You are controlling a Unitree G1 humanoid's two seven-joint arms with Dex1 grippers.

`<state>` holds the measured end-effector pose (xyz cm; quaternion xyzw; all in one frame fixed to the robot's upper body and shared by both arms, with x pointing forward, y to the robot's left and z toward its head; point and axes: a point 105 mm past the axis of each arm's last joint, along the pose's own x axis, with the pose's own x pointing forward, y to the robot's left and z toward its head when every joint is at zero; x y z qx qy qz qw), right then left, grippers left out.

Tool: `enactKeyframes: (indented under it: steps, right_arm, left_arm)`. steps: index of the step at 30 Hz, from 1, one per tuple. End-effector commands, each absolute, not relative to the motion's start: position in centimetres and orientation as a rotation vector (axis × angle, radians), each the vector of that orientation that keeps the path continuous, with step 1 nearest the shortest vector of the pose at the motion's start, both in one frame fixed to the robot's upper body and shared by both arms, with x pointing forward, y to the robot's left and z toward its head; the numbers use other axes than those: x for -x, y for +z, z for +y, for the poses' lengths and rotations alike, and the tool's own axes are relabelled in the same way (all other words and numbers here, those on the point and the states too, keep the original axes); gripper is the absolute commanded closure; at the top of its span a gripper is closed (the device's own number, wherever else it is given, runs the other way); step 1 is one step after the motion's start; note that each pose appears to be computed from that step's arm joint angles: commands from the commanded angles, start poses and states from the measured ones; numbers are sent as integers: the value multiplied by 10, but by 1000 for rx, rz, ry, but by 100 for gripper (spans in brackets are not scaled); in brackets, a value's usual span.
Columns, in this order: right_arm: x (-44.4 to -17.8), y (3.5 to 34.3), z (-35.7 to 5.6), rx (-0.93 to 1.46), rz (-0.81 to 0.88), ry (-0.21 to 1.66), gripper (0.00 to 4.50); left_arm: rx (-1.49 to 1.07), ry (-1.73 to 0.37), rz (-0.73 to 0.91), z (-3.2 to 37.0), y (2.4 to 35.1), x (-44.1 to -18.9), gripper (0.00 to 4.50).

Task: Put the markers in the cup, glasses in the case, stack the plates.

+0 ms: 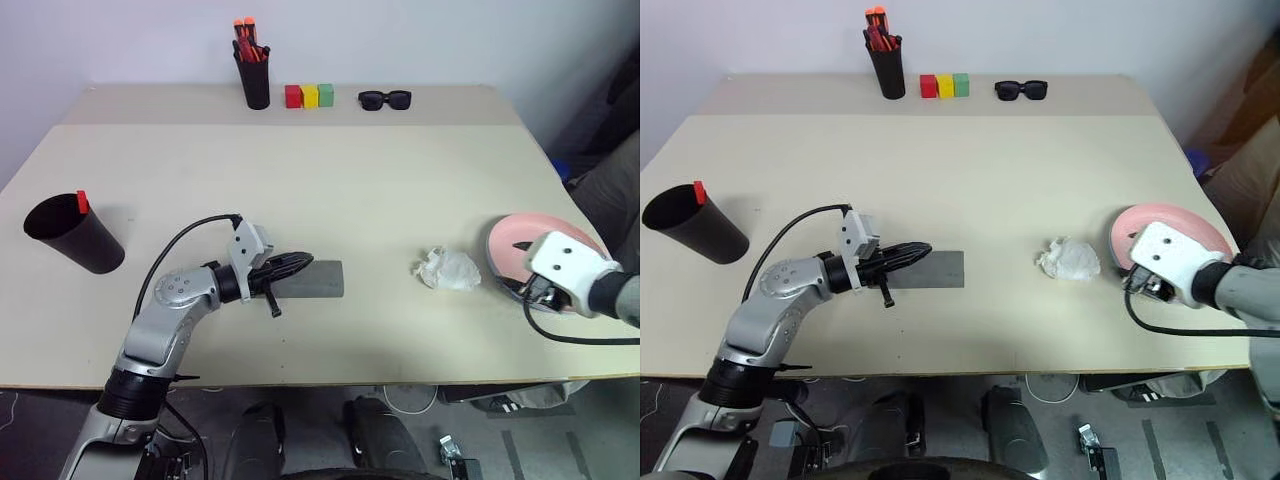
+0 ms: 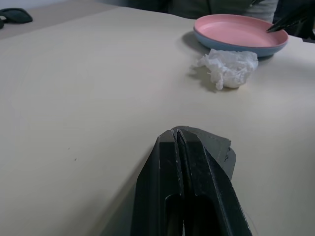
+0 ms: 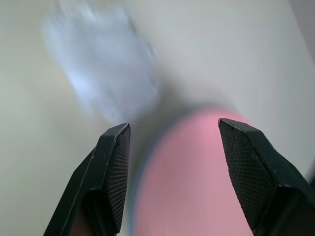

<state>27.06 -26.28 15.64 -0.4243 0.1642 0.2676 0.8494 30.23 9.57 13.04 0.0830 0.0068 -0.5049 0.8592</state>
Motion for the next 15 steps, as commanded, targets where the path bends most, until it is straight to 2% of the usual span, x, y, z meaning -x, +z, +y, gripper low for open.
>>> enactKeyframes:
  steps: [1,3,6,9,12,13,15]
  right_arm:
    - [-278,139,-240,889,315,636,166]
    - [-283,116,-232,904,336,663,166]
    - [-295,100,-234,911,348,632,166]
    - [-305,93,-243,932,367,596,255]
    - [-312,97,-245,943,341,575,416]
    - [-315,102,-246,945,321,557,446]
    - [-323,113,-248,953,284,515,446]
  left_arm:
    - [-198,-1025,-48,100,144,-299,450]
    - [-199,-997,-51,105,144,-295,450]
    - [-199,-964,-53,109,145,-294,450]
    - [-199,-936,-50,114,145,-291,450]
    - [-199,-912,-41,118,141,-288,450]
    - [-195,-902,-42,118,141,-288,450]
    - [-189,-888,-46,119,141,-289,450]
